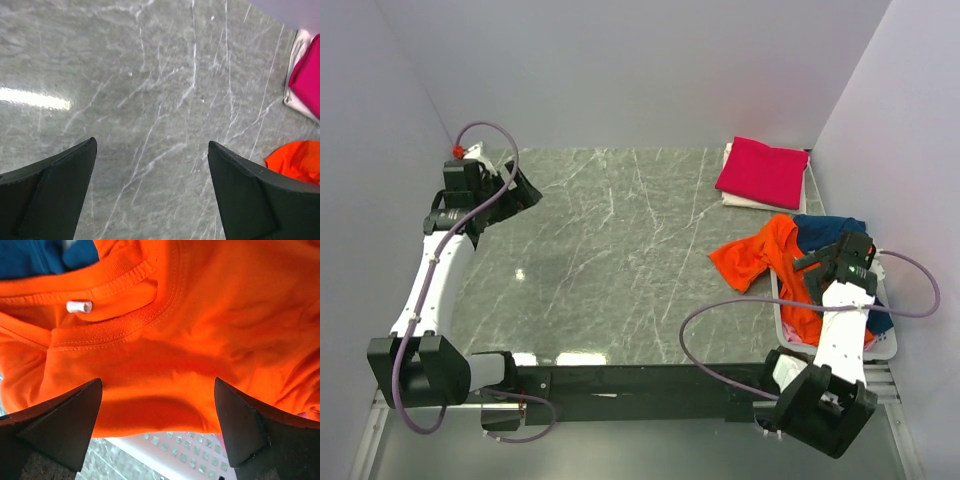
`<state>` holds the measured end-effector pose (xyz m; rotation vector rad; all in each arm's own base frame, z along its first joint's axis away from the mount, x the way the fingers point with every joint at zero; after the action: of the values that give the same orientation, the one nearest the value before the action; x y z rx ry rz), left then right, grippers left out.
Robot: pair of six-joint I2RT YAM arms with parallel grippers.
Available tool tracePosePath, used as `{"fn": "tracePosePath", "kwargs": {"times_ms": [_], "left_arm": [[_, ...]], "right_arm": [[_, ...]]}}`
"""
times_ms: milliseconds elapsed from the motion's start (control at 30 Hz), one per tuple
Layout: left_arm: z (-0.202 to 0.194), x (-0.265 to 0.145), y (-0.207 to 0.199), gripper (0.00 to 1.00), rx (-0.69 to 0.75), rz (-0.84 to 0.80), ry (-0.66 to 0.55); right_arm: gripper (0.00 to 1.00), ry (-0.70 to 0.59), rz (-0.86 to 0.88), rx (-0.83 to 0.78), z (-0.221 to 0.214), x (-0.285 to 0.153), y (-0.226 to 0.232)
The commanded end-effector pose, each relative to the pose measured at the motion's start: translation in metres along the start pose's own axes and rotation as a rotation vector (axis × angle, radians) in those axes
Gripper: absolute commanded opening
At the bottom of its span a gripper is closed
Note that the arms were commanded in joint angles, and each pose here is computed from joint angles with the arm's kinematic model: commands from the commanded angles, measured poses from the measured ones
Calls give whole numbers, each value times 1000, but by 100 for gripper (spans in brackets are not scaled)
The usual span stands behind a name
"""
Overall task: Fold and stack the t-shirts
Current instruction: Grab the tshirt from the pile
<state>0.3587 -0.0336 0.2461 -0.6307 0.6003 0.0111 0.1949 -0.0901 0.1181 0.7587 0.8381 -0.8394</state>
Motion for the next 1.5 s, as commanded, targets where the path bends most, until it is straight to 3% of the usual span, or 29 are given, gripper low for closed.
{"fn": "tracePosePath", "kwargs": {"times_ms": [0,200,300,333,467,533,900,1100,1367,1400,1467], "left_arm": [[0,0,-10,98,32,-51,-21],[-11,3,-3,98,25,-31,1],[-13,2,0,98,27,-21,2],[-13,2,1,98,28,-17,-1],[-8,2,7,98,44,22,-22],[-7,6,10,98,39,38,-16],[-4,17,0,98,6,-1,2],[-3,21,-2,98,9,-13,12],[-10,24,-13,98,-27,-74,56],[-10,22,-13,98,-26,-74,53],[-7,20,-13,98,-23,-73,42]], "right_arm": [[98,58,11,-16,-6,7,2],[95,158,4,-40,-21,29,4],[84,194,3,-50,-28,39,3],[66,191,10,-51,-27,39,5],[30,144,47,-77,-11,27,15],[0,110,48,-80,4,12,19],[0,-269,257,-68,91,-124,63],[0,-467,577,-117,115,-215,126],[0,-491,864,-374,84,-309,245],[0,-518,931,-380,86,-337,254],[0,-481,995,-475,61,-349,289]]}}
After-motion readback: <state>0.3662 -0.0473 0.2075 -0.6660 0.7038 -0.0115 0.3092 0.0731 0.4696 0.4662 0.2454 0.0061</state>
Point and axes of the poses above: each gripper's point midway between its finger pads, its own x axis out along the fingers, its own y axis along the line the jaws close on, z = x × y, the point moved 1 cm from there along -x, back along the fingers, and after that the axes turned 7 degrees about -x, right-handed, at the moved point
